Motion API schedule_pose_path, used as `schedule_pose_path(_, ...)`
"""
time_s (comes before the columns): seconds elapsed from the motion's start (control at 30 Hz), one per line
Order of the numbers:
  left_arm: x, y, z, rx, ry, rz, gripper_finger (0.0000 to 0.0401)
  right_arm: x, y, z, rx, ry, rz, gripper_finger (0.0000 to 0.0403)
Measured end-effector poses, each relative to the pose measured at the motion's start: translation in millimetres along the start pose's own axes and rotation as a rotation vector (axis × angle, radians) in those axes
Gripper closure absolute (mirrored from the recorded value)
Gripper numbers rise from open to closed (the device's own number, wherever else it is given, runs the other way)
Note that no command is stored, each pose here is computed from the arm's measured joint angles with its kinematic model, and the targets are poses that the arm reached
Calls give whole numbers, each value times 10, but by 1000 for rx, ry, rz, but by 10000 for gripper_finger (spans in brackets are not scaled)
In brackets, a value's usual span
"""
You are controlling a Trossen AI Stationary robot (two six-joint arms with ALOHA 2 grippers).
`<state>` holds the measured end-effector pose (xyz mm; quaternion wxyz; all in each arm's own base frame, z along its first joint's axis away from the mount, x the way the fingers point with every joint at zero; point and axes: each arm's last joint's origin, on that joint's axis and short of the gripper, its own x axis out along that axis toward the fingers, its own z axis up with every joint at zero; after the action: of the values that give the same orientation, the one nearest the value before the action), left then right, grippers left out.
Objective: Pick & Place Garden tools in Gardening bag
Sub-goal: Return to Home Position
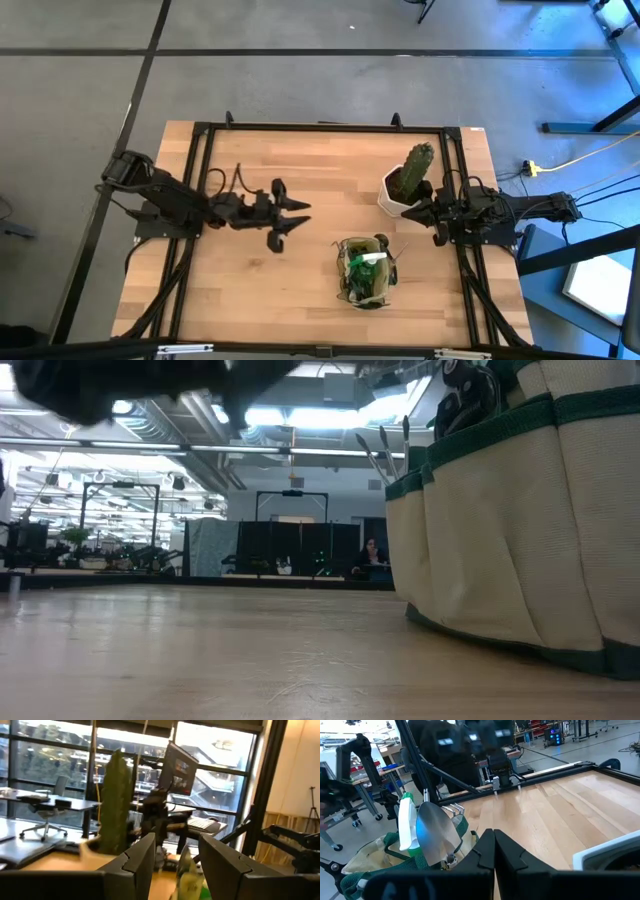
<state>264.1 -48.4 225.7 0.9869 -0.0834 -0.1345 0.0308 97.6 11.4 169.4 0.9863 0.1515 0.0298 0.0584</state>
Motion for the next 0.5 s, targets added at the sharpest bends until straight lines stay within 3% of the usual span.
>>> schedule_pose_path(0.17,-432,204,-206,-28,-7,47,256,0,0,0,0,0,0,402)
schedule_pose_path(0.33,-810,324,-242,-53,-12,128,256,0,0,0,0,0,0,402)
schedule_pose_path(0.5,-1037,375,-183,-56,-31,121,256,0,0,0,-1,-1,-1,402)
